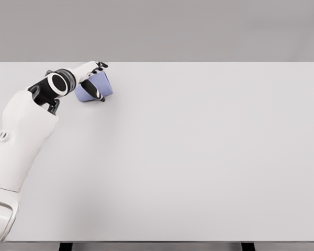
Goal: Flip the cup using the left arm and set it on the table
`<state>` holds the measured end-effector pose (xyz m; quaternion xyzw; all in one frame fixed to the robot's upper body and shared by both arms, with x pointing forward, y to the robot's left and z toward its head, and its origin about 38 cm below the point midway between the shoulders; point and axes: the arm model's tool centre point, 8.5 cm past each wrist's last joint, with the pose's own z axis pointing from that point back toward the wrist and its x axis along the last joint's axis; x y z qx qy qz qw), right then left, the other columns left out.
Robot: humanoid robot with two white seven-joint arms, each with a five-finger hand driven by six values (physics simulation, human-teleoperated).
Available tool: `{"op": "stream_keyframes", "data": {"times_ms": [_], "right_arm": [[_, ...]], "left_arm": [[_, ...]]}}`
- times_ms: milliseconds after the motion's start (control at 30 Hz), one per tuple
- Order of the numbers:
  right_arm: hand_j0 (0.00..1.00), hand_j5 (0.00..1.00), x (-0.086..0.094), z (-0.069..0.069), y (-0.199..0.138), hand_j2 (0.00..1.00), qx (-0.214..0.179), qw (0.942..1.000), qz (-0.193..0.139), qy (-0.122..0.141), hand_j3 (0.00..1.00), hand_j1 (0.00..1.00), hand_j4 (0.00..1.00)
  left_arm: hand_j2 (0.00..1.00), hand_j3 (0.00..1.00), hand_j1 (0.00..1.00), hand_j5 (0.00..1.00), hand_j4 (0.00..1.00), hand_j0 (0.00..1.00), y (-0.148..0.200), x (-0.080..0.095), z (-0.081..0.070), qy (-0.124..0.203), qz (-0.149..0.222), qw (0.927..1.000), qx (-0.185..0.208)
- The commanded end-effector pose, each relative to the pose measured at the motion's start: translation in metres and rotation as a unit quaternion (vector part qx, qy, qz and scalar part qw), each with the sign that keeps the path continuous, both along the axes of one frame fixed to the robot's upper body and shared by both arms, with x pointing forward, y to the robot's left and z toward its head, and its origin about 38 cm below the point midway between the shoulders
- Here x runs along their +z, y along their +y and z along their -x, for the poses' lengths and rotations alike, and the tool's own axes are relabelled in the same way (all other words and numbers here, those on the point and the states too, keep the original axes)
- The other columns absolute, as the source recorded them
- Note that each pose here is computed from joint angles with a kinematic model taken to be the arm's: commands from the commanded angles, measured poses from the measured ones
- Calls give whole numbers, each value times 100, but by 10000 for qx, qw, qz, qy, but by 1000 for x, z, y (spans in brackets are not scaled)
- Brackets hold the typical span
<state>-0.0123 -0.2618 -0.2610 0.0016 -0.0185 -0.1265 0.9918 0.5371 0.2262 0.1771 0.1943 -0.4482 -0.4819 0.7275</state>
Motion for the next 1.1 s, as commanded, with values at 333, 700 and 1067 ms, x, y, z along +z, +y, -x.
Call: {"op": "stream_keyframes", "data": {"times_ms": [333, 700, 1067], "right_arm": [[100, 100, 0, 0, 0, 100, 0, 10000, 1, -6, 100, 100, 100], [100, 100, 0, 0, 0, 100, 0, 10000, 1, -6, 100, 100, 100], [100, 100, 0, 0, 0, 100, 0, 10000, 1, -6, 100, 100, 100]], "left_arm": [[97, 97, 97, 97, 97, 97, 3, -1, -7, 79, -106, 9999, 38], [95, 95, 95, 95, 95, 95, 3, -5, -11, 177, -133, 9997, 70], [76, 76, 76, 76, 76, 76, 0, -8, -15, 216, -124, 9997, -3]]}}
